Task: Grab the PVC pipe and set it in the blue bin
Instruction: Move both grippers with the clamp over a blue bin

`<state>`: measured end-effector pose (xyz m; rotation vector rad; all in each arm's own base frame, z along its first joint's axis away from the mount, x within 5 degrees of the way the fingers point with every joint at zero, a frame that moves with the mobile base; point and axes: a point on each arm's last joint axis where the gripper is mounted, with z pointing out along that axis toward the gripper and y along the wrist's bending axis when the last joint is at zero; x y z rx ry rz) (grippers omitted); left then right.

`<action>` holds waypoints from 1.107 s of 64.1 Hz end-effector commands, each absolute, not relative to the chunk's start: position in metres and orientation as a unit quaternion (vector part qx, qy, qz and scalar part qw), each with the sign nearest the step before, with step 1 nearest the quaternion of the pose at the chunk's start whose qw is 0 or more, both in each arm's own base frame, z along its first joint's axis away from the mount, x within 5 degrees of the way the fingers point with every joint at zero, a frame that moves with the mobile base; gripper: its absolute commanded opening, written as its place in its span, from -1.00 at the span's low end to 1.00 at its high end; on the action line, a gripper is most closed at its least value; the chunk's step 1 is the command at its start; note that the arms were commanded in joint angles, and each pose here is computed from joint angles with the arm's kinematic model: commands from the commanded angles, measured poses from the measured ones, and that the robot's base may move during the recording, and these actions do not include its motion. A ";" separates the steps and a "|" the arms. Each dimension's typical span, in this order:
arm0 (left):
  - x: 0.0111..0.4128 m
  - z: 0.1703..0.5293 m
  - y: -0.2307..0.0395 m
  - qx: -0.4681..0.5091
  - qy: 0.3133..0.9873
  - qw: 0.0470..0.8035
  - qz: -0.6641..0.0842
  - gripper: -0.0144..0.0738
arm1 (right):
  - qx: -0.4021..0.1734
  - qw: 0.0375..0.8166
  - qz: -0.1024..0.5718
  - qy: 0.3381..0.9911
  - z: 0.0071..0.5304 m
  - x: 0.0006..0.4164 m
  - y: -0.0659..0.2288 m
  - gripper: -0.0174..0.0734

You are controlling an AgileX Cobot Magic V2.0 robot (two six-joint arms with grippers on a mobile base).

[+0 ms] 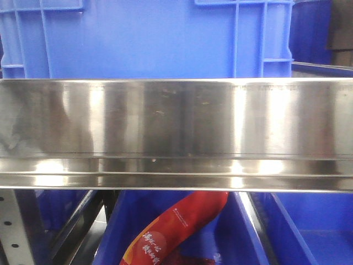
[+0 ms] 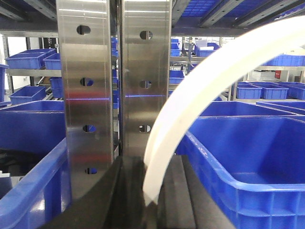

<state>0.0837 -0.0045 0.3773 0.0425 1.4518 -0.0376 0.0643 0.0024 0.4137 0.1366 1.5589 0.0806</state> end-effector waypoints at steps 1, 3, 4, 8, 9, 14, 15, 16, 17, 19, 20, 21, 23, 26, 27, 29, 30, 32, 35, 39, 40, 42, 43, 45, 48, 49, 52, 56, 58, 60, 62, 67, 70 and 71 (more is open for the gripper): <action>0.082 0.382 -0.005 0.019 0.648 0.761 -0.021 -0.92 | 0.037 0.711 0.033 0.702 0.427 0.077 0.002 -0.97; 0.082 0.382 -0.005 0.019 0.648 0.761 -0.021 -0.92 | 0.033 0.708 0.038 0.704 0.431 0.082 0.003 -0.97; 0.082 0.382 -0.005 0.019 0.648 0.761 -0.021 -0.92 | 0.031 0.705 0.040 0.707 0.433 0.085 0.002 -0.97; 0.082 0.382 -0.005 0.019 0.647 0.762 -0.021 -0.92 | 0.029 0.699 0.060 0.712 0.439 0.095 0.003 -0.97; 0.082 0.382 -0.005 0.019 0.647 0.762 -0.021 -0.92 | 0.028 0.697 0.064 0.713 0.441 0.098 0.003 -0.97; 0.082 0.382 -0.005 0.016 0.647 0.762 -0.025 -0.92 | 0.021 0.691 0.089 0.717 0.450 0.114 0.004 -0.97; 0.082 0.382 -0.005 0.015 0.647 0.762 -0.026 -0.92 | 0.019 0.691 0.091 0.717 0.452 0.117 0.004 -0.97; 0.082 0.382 -0.005 0.015 0.647 0.762 -0.027 -0.92 | 0.018 0.690 0.092 0.717 0.453 0.118 0.004 -0.97; 0.082 0.382 -0.005 0.014 0.647 0.762 -0.028 -0.92 | 0.015 0.689 0.097 0.718 0.455 0.123 0.005 -0.97; 0.082 0.382 -0.005 0.013 0.647 0.762 -0.030 -0.92 | 0.012 0.684 0.104 0.722 0.456 0.130 0.005 -0.97; 0.082 0.382 -0.005 0.011 0.647 0.761 -0.032 -0.92 | 0.010 0.684 0.106 0.722 0.459 0.132 0.006 -0.97; 0.082 0.382 -0.005 0.011 0.647 0.761 -0.032 -0.92 | 0.008 0.682 0.108 0.723 0.460 0.135 0.006 -0.97; 0.082 0.382 -0.005 0.011 0.647 0.761 -0.033 -0.92 | 0.003 0.679 0.114 0.725 0.462 0.141 0.007 -0.97; 0.082 0.382 -0.005 0.011 0.647 0.761 -0.033 -0.92 | -0.011 0.674 0.122 0.729 0.465 0.152 0.010 -0.97; 0.082 0.382 -0.005 0.011 0.647 0.761 -0.033 -0.92 | -0.016 0.672 0.124 0.730 0.466 0.155 0.012 -0.97; 0.082 0.382 -0.005 0.011 0.647 0.761 -0.033 -0.92 | -0.028 0.665 0.131 0.735 0.466 0.165 0.015 -0.97; 0.082 0.382 -0.005 0.011 0.647 0.761 -0.033 -0.92 | -0.033 0.664 0.134 0.735 0.468 0.168 0.017 -0.97; 0.082 0.382 -0.005 0.011 0.647 0.761 -0.033 -0.92 | -0.043 0.661 0.138 0.736 0.470 0.175 0.020 -0.97; 0.082 0.382 -0.005 0.011 0.647 0.761 -0.033 -0.92 | -0.062 0.658 0.145 0.737 0.471 0.186 0.027 -0.97; 0.082 0.382 -0.005 0.011 0.647 0.761 -0.033 -0.92 | -0.074 0.654 0.153 0.737 0.472 0.204 0.034 -0.97; 0.082 0.382 -0.005 0.011 0.647 0.761 -0.033 -0.92 | -0.077 0.654 0.153 0.737 0.472 0.208 0.036 -0.97; 0.082 0.382 -0.005 0.010 0.647 0.761 -0.034 -0.92 | -0.085 0.655 0.155 0.735 0.472 0.216 0.041 -0.97; 0.082 0.382 -0.005 0.010 0.648 0.761 -0.034 -0.92 | -0.089 0.653 0.155 0.736 0.470 0.221 0.043 -0.97; 0.082 0.382 -0.005 0.010 0.649 0.760 -0.034 -0.92 | -0.101 0.655 0.151 0.734 0.471 0.229 0.047 -0.97; 0.082 0.382 -0.005 0.011 0.650 0.759 -0.034 -0.92 | -0.128 0.655 0.139 0.732 0.469 0.239 0.054 -0.97; 0.082 0.381 -0.005 0.011 0.651 0.758 -0.034 -0.92 | -0.137 0.655 0.136 0.731 0.468 0.243 0.058 -0.97; 0.082 0.381 -0.005 0.011 0.652 0.757 -0.034 -0.92 | -0.161 0.651 0.128 0.730 0.465 0.255 0.065 -0.97; 0.082 0.381 -0.005 0.011 0.653 0.756 -0.034 -0.92 | -0.182 0.647 0.124 0.730 0.461 0.270 0.076 -0.97; 0.082 0.381 -0.005 0.011 0.653 0.756 -0.034 -0.92 | -0.184 0.646 0.126 0.730 0.459 0.278 0.081 -0.97; 0.082 0.381 -0.005 0.011 0.653 0.756 -0.034 -0.92 | -0.185 0.646 0.127 0.730 0.458 0.284 0.084 -0.97; 0.082 0.381 -0.005 0.011 0.653 0.756 -0.034 -0.92 | -0.185 0.643 0.128 0.732 0.455 0.293 0.088 -0.97; 0.082 0.381 -0.005 0.011 0.653 0.756 -0.034 -0.92 | -0.185 0.634 0.128 0.740 0.446 0.312 0.093 -0.97; 0.082 0.381 -0.005 0.011 0.653 0.756 -0.034 -0.92 | -0.184 0.627 0.129 0.746 0.440 0.321 0.095 -0.97; 0.082 0.381 -0.005 0.011 0.654 0.756 -0.034 -0.92 | -0.184 0.625 0.129 0.748 0.438 0.323 0.096 -0.97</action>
